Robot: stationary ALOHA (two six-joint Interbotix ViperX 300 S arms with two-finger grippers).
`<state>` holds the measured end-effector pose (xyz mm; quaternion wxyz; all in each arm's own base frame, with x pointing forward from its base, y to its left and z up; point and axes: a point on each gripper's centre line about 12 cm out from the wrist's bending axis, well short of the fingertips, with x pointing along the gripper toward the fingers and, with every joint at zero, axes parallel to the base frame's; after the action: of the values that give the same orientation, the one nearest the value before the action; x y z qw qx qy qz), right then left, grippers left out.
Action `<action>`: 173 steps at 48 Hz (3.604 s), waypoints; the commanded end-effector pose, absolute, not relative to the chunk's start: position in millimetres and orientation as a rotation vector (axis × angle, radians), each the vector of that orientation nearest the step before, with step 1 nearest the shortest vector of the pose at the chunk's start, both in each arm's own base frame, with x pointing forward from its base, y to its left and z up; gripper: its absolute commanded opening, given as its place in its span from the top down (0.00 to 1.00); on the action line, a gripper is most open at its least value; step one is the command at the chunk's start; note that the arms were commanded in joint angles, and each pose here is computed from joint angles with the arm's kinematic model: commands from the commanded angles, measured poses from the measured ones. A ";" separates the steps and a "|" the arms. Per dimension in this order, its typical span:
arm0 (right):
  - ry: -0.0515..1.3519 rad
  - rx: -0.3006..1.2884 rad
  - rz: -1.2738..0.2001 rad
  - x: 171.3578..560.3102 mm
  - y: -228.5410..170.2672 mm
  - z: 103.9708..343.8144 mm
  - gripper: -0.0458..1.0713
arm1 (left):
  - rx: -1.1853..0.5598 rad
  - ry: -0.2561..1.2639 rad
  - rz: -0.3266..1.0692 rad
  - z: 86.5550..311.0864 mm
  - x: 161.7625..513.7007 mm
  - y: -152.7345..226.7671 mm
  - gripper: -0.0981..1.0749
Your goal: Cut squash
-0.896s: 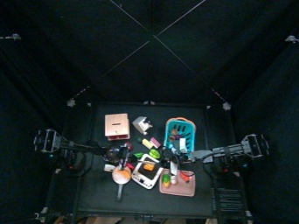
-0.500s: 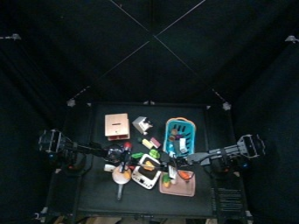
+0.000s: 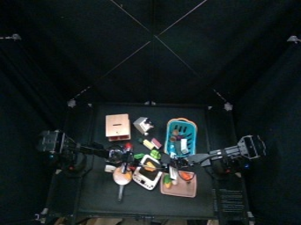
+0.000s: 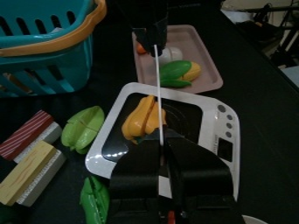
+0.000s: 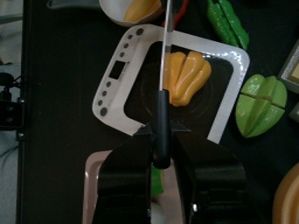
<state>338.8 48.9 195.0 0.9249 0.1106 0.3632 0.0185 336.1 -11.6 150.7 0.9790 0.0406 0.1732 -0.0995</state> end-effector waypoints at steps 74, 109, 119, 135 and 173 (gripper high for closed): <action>0.726 0.224 0.029 337.6 43.3 201.1 0.56 | 0.075 0.335 -0.144 152.2 349.6 9.1 0.59; 0.800 0.219 0.014 337.7 42.3 175.6 0.56 | 0.068 0.371 -0.154 139.5 349.9 6.0 0.59; 0.810 0.218 0.005 340.0 39.3 171.8 0.56 | 0.067 0.379 -0.155 136.8 350.0 6.0 0.59; 0.817 0.217 -0.007 342.7 35.3 168.6 0.56 | 0.066 0.389 -0.152 134.9 348.4 6.2 0.59; 0.820 0.217 -0.007 345.1 35.6 167.3 0.56 | 0.062 0.428 -0.168 123.3 346.9 0.5 0.59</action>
<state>340.1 34.5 158.5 0.9055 0.1020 0.4118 -0.0057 345.0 -0.3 120.5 0.9721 0.0300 0.2168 -0.0847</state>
